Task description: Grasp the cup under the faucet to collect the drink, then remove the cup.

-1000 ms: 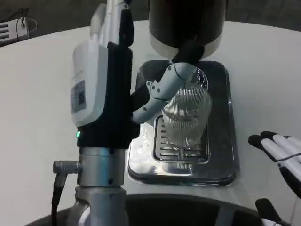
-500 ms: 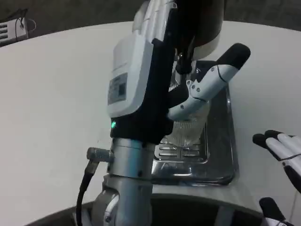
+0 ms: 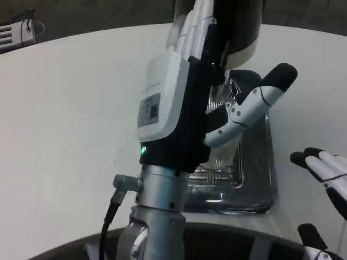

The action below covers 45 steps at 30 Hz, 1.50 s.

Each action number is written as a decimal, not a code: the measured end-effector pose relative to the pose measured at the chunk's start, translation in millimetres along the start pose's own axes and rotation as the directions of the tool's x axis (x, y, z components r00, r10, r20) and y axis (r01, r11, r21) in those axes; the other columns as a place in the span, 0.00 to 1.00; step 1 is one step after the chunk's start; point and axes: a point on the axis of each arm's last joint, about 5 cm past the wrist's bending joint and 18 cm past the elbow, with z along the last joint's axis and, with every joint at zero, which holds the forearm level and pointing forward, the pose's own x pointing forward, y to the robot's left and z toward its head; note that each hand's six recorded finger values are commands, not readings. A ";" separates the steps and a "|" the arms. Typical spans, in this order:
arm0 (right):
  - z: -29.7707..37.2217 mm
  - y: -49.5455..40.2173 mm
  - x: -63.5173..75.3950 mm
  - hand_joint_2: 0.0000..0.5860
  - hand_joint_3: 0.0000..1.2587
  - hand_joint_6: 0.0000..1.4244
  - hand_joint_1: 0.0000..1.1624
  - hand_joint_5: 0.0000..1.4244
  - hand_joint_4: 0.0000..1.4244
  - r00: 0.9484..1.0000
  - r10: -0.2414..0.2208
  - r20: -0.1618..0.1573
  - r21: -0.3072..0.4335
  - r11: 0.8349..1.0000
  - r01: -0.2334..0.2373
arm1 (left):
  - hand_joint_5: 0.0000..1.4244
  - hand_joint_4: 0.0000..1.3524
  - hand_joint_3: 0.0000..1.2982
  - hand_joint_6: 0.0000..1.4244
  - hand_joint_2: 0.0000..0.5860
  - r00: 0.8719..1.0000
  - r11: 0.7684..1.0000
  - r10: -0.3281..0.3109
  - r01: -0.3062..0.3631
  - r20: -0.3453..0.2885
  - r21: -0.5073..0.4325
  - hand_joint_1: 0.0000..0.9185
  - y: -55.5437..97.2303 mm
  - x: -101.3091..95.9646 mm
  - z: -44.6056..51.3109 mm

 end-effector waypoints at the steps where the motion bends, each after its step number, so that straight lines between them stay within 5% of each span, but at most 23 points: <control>1: -0.1 0.3 0.4 0.88 0.13 0.19 0.19 0.15 0.10 1.000 0.000 0.001 0.001 1.000 0.000 | 0.04 0.00 0.00 0.00 0.27 1.000 1.000 -0.004 0.004 0.002 -0.005 0.00 -1.0 -0.9 0.6; 15: -0.7 1.8 1.2 0.88 0.13 0.20 0.18 0.15 0.10 1.000 0.004 -0.003 0.008 1.000 -0.004 | 0.04 0.00 0.00 0.00 0.27 0.998 0.999 -0.050 0.049 -0.044 -0.018 0.00 -10.9 -11.6 -4.5; 30: -1.7 2.3 0.5 0.88 0.13 0.20 0.18 0.15 0.10 1.000 0.001 -0.012 0.021 1.000 -0.001 | 0.05 0.00 0.00 0.00 0.27 0.990 0.989 -0.139 0.139 -0.002 0.052 0.00 -11.5 -10.8 -1.2; 45: -2.1 2.9 0.9 0.88 0.13 0.20 0.18 0.15 0.10 1.000 -0.010 -0.022 0.038 0.999 0.011 | 0.06 0.00 0.00 0.00 0.26 0.959 0.921 -0.285 0.275 -0.005 0.275 0.00 -9.4 1.0 9.5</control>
